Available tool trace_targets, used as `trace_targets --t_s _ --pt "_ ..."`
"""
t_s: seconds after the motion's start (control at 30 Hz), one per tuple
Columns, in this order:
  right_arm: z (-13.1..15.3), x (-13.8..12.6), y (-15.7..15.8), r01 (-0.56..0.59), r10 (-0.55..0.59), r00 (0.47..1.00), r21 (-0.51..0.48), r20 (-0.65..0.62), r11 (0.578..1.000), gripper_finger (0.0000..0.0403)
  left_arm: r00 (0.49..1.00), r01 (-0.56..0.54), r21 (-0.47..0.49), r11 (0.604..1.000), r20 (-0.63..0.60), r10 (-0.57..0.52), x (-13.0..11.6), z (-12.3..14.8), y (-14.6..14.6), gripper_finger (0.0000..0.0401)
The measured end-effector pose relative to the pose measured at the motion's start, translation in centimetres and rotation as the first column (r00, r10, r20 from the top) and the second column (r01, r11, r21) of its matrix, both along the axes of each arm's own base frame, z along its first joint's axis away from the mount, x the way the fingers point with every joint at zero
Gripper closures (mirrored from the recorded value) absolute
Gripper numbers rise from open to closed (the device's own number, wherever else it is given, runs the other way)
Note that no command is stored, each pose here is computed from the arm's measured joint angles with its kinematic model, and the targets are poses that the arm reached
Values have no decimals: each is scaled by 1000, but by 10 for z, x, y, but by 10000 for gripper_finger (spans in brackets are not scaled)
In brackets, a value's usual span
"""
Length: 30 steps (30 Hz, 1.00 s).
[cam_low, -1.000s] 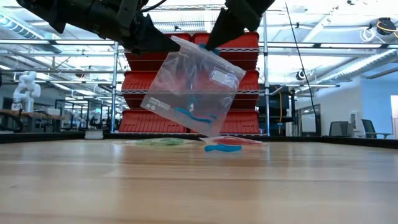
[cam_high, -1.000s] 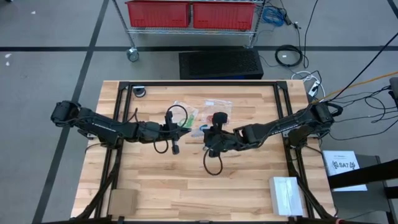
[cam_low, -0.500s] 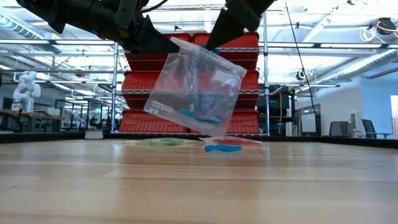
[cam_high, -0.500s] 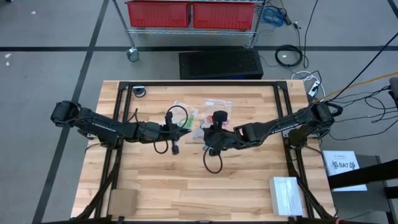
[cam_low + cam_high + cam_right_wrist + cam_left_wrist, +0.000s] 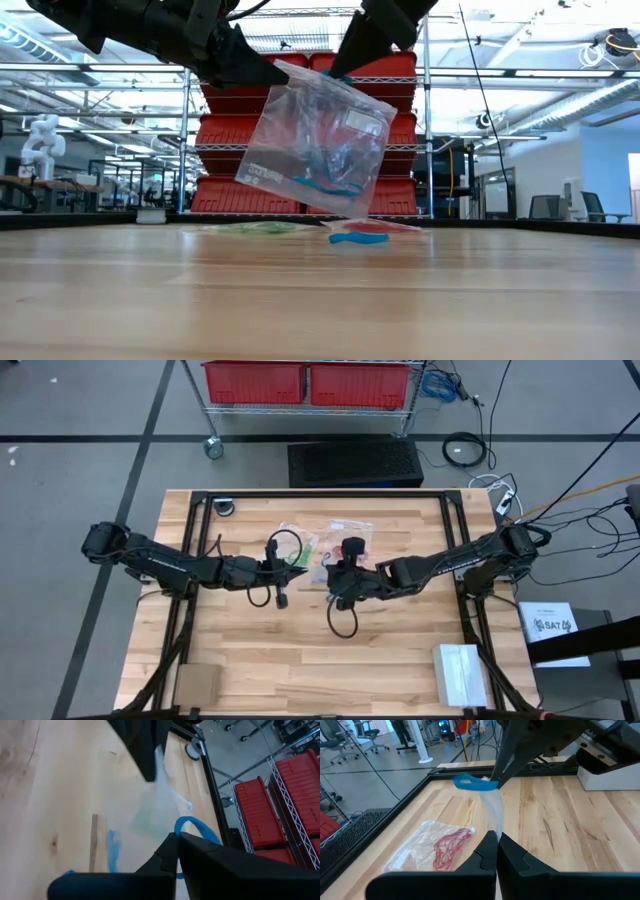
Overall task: Sort rubber bands
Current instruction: Put the right blue rubber band into the bottom transparent zip bag
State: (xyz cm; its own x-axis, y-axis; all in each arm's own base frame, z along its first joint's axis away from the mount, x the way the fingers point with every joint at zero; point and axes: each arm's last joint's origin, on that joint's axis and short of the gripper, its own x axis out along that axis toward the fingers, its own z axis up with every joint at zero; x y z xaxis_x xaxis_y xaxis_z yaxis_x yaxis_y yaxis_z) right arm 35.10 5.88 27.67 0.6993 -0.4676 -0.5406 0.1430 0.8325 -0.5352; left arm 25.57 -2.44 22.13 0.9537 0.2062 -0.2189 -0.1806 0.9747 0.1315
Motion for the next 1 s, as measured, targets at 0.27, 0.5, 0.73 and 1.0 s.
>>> trace_targets --t_s 0.27,0.5,0.73,1.0 --pt "12 2 6 -23 23 999 0 23 1000 403 1000 0 0 1000 0 0 0 0 0 400" --pt "8 -2 11 -10 10 1000 31 4 999 403 1000 -1 -3 1000 1 1 0 0 0 400" --pt "-8 7 9 -18 20 999 37 -49 999 403 1000 -4 -17 1000 4 4 0 0 0 400" --pt "-16 12 2 13 -10 998 62 -60 998 403 1000 -5 -17 1000 4 5 0 0 0 400"
